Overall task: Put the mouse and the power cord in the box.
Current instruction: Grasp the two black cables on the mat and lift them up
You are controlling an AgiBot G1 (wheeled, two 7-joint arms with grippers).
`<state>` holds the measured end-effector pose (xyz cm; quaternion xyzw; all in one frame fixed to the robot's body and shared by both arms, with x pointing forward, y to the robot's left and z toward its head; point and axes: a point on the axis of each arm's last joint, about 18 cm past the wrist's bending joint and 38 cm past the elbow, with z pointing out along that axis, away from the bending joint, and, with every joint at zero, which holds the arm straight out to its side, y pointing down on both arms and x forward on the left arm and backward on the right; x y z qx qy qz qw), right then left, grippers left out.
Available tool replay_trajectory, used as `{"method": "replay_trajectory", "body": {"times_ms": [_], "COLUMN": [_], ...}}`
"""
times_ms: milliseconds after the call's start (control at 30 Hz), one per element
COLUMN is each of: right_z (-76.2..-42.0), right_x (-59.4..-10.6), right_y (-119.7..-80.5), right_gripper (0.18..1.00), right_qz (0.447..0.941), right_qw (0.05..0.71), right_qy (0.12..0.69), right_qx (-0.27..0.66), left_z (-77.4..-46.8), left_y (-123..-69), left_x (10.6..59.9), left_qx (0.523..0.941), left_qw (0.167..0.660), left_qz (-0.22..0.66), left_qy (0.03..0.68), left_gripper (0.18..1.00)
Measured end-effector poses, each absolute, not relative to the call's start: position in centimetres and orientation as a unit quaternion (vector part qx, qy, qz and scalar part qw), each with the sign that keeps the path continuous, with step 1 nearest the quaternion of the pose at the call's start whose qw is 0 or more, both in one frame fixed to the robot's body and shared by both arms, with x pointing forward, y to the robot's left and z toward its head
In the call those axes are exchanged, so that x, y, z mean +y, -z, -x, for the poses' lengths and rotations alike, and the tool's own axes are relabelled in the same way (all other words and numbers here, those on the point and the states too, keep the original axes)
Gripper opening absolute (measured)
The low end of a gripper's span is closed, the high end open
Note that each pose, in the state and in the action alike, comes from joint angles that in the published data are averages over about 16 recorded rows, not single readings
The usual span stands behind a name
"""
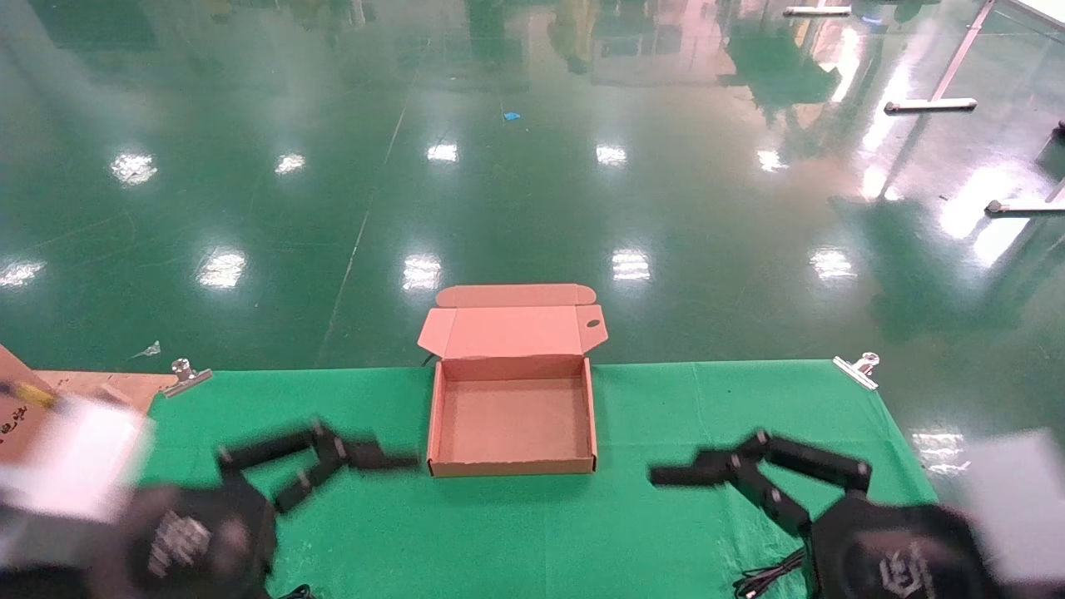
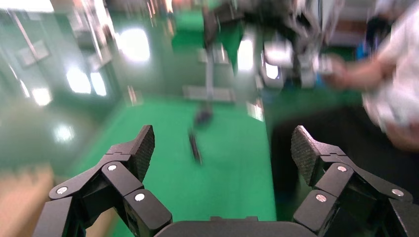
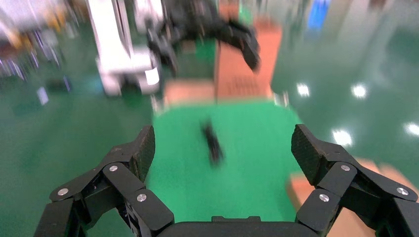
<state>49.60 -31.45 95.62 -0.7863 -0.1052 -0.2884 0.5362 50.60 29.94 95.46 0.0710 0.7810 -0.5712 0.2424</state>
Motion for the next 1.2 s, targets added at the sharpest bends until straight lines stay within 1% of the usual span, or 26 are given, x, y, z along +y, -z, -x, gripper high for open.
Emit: {"method": "replay_trajectory", "body": {"times_ms": [200,333,500,633,767,867,1033,1200], "right_z": [-52.6,-55.2,-58.9,-61.8,-64.4,-66.0,-68.1,-69.5], "right_x": [-33.5,-34.9,-36.1,-36.5,-36.5,-36.3,-35.7,-35.0], "right_y": [-92.0,-90.1,-88.5,-87.8,-87.1,-86.5,-85.7,-85.0], "right_gripper": [1.001,1.001,1.001,1.001,1.001,1.001,1.001,1.001], "right_qz": [0.858,0.893,0.917,0.923,0.925,0.924,0.924,0.923], "right_qw": [0.389,0.289,0.173,0.105,0.059,0.040,0.033,0.037], "right_qy": [0.317,0.329,0.341,0.346,0.348,0.347,0.346,0.346], "right_qx": [-0.105,-0.107,-0.119,-0.131,-0.144,-0.152,-0.160,-0.164], "left_z": [-54.2,-56.7,-59.7,-61.8,-63.6,-64.7,-65.9,-66.6], "left_y": [-91.6,-89.5,-87.6,-86.7,-85.9,-85.5,-84.7,-84.1], "left_x": [30.6,31.3,32.7,33.9,35.1,35.9,37.0,37.8], "left_qx": [0.848,0.883,0.914,0.930,0.942,0.948,0.954,0.956], "left_qw": [0.232,0.226,0.229,0.235,0.241,0.245,0.246,0.247], "left_qz": [-0.033,-0.008,0.021,0.038,0.053,0.063,0.074,0.083], "left_qy": [0.476,0.410,0.334,0.278,0.226,0.193,0.154,0.134], "left_gripper": [1.001,1.001,1.001,1.001,1.001,1.001,1.001,1.001]}}
